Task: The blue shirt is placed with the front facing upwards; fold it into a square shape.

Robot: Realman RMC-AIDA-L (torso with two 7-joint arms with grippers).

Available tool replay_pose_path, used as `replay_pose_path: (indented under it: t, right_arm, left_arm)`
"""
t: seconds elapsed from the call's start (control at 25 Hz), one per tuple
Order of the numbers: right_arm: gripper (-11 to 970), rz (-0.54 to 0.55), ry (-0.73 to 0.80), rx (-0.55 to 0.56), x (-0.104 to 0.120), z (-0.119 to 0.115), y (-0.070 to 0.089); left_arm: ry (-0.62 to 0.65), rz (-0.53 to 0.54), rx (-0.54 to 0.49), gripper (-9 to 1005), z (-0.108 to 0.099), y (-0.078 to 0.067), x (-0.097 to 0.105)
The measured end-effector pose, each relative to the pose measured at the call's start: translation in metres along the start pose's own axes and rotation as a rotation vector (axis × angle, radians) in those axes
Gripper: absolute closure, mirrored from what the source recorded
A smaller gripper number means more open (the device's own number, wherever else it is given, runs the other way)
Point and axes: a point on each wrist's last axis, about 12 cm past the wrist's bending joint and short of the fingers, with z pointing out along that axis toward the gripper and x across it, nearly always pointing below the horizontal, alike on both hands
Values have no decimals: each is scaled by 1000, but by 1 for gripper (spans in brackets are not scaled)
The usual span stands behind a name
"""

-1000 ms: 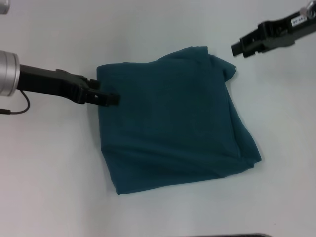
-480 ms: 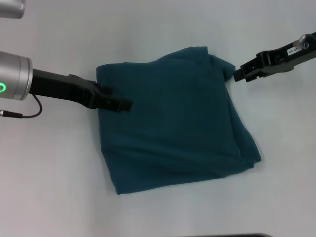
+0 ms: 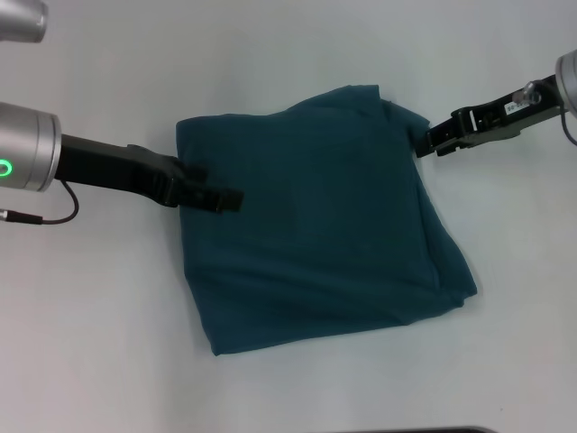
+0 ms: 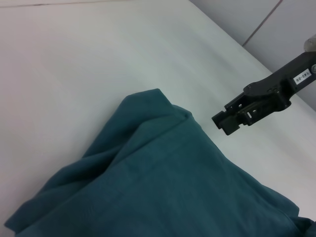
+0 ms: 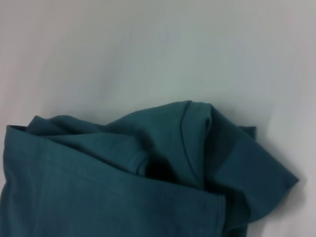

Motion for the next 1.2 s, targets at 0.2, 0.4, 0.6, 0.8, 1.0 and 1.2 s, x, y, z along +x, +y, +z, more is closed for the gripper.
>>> replay_pose_path:
  t: [0.2, 0.4, 0.6, 0.8, 1.0, 1.2]
  right_arm:
    - [539, -3, -5, 2, 3, 9, 1]
    - [539, -17, -15, 7, 1, 14, 4]
    - [540, -27, -27, 12, -3, 15, 6]
    - [540, -38, -42, 12, -4, 21, 9]
    - [540, -51, -45, 5, -3, 28, 14]
    - [540, -53, -53, 4, -3, 32, 17]
  left_arm:
    - [1, -1, 1, 150, 0, 0, 3]
    - [2, -1, 1, 150, 0, 0, 4]
    - [2, -1, 1, 149, 0, 1, 5]
    - [2, -6, -1, 149, -1, 1, 7]
    - [5, -4, 1, 150, 0, 1, 8]
    - [10, -2, -3, 150, 1, 1, 8]
